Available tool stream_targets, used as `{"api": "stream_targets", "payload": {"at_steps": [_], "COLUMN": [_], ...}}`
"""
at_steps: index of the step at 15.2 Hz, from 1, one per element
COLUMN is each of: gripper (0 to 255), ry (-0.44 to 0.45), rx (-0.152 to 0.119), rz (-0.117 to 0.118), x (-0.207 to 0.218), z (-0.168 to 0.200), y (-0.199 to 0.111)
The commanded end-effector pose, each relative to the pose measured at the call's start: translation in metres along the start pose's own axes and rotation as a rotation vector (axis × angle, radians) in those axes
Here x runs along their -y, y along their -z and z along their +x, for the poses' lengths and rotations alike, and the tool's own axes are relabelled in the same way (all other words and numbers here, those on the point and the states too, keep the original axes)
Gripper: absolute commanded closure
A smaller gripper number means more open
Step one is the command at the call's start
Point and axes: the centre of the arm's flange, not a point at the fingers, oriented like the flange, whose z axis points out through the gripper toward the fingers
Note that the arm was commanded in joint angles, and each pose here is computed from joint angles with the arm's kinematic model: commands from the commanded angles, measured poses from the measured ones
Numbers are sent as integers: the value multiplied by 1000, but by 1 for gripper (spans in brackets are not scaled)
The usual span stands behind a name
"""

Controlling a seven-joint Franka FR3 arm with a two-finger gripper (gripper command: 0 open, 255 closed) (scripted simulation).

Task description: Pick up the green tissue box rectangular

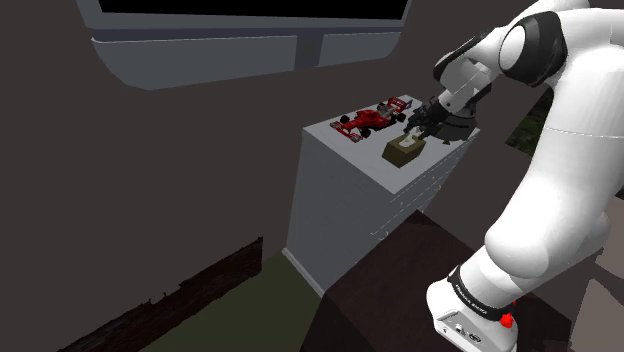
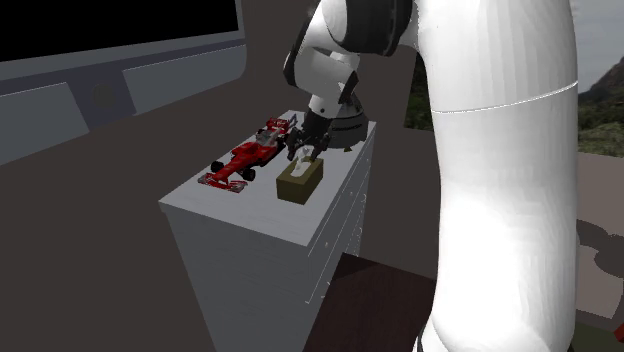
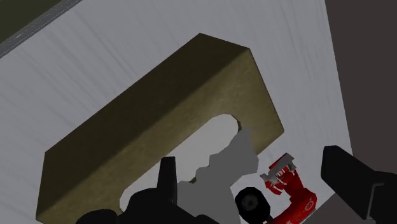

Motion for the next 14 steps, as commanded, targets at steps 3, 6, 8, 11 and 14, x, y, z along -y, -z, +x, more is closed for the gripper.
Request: {"api": "stream_targets", "payload": {"at_steps": [3, 6, 8, 11, 14], "gripper": [0, 255, 255, 255, 255], "ry": [0, 0, 0, 0, 0], "rx": [0, 0, 0, 0, 0], "rz": [0, 0, 0, 0, 0], "x": [-5, -4, -4, -5, -3], "z": [-2, -2, -3, -3, -2], "y": [-14, -14, -14, -15, -9]}}
